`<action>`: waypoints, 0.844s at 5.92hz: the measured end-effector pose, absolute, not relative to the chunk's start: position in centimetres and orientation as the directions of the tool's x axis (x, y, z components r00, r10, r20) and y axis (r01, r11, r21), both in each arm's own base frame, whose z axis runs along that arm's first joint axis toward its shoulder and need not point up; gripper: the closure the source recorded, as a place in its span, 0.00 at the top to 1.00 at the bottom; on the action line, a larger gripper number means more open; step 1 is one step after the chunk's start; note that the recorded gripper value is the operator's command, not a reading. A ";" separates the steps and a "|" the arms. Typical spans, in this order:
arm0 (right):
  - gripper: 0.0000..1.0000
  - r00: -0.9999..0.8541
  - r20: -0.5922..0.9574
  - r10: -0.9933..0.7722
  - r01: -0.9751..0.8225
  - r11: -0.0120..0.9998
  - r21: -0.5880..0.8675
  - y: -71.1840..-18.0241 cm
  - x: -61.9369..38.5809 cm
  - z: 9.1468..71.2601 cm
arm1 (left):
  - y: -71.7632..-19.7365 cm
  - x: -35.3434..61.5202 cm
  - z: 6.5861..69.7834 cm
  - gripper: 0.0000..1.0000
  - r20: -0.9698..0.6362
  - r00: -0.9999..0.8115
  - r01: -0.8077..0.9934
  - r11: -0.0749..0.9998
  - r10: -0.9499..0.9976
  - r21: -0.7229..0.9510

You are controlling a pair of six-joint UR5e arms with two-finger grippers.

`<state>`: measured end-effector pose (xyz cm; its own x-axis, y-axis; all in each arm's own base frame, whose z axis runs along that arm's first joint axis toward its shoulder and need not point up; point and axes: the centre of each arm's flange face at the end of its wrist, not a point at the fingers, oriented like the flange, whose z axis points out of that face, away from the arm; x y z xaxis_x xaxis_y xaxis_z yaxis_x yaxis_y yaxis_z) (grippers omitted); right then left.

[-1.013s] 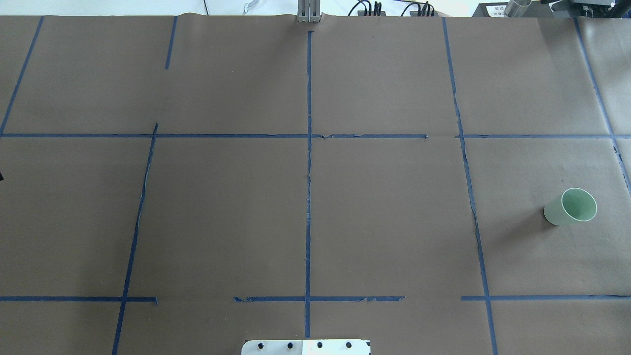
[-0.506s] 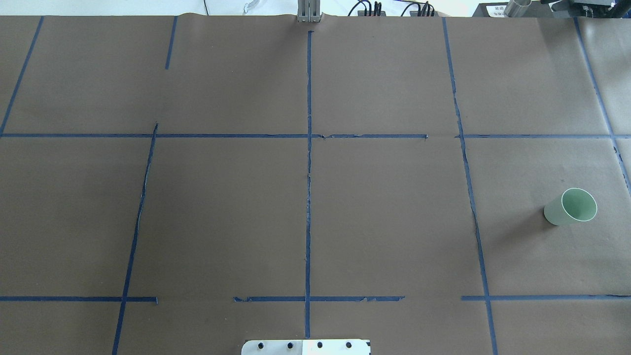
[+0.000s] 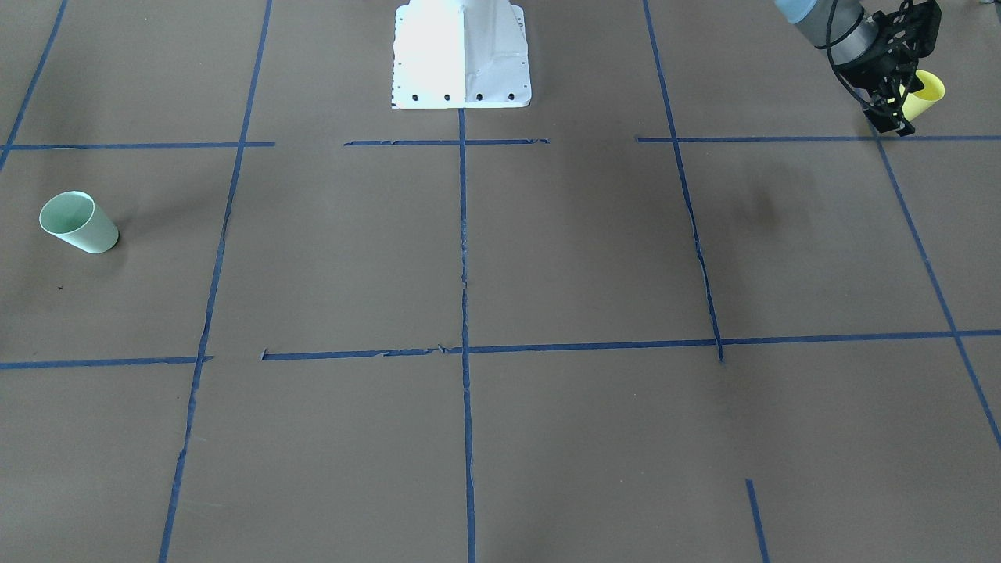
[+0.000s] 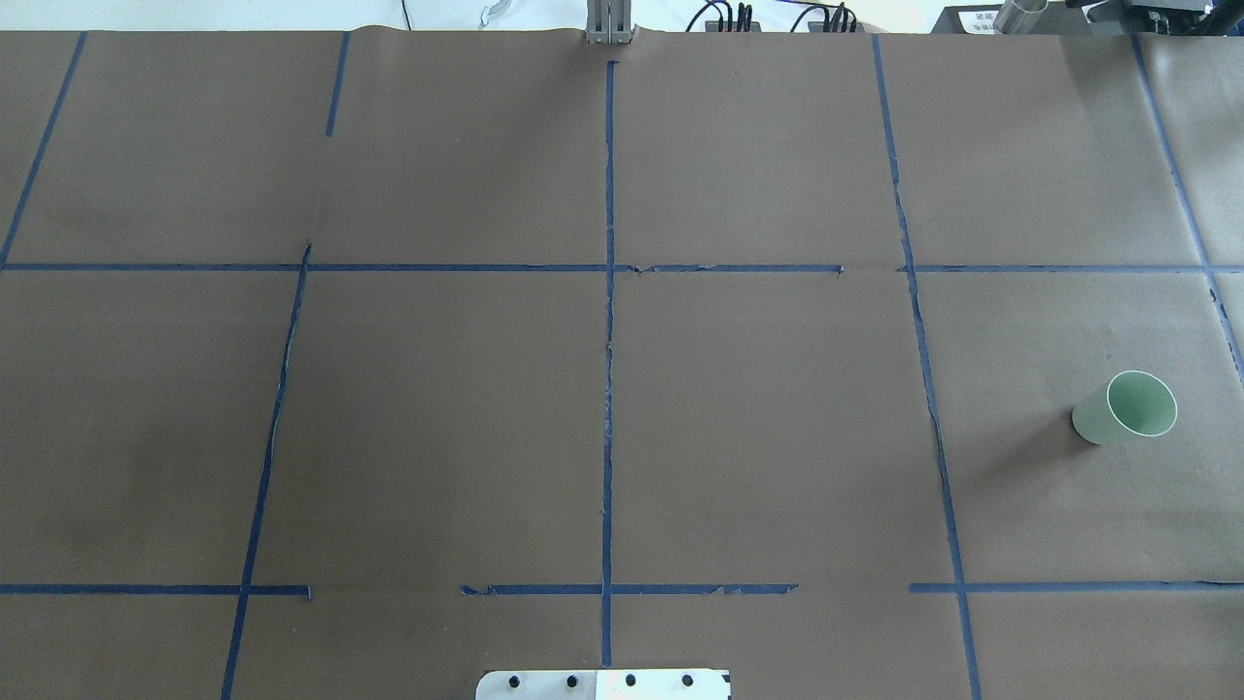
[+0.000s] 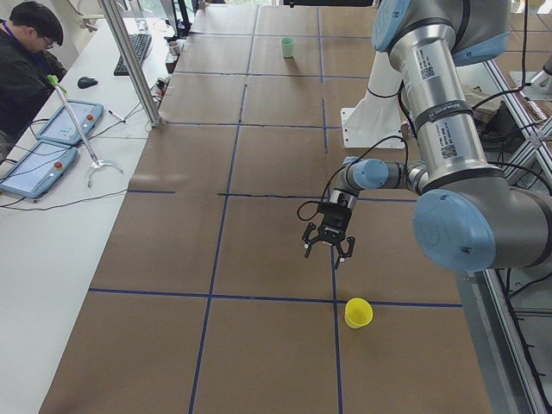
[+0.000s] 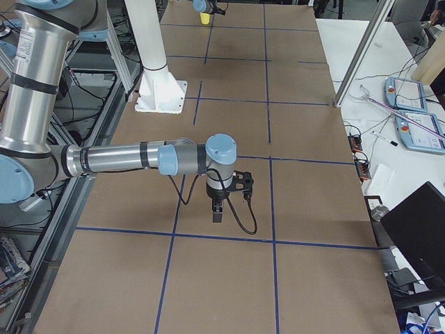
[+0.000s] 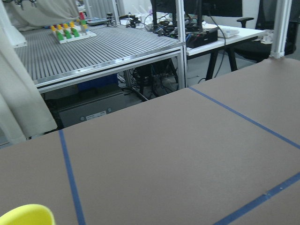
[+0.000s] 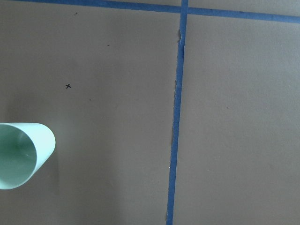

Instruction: Transfer and stack yellow cup on green cup

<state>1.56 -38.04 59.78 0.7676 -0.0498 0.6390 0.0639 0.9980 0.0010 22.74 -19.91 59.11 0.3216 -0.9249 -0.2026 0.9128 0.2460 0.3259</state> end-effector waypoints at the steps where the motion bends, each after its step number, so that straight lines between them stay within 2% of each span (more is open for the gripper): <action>1: 1.00 0.768 0.638 -0.052 0.066 0.998 0.002 -38.0 1.6 59.8 | -16.8 24.4 60.2 1.00 -0.183 0.287 0.917 0.215 -0.940 0.336; 3: 1.00 0.769 0.638 -0.053 0.066 0.998 0.003 -38.0 1.6 59.8 | -12.6 26.7 64.1 1.00 -0.165 0.256 0.909 0.179 -0.953 0.377; 5: 1.00 0.768 0.638 -0.053 0.066 0.998 0.004 -38.1 1.5 59.8 | -11.9 26.8 67.9 1.00 -0.170 0.236 0.891 0.144 -0.957 0.431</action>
<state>1.54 -38.08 59.77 0.7684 -0.0533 0.6377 0.0658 0.9978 0.0040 26.77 -11.94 67.87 0.2364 -0.9567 -0.1696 0.8907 0.1437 0.4313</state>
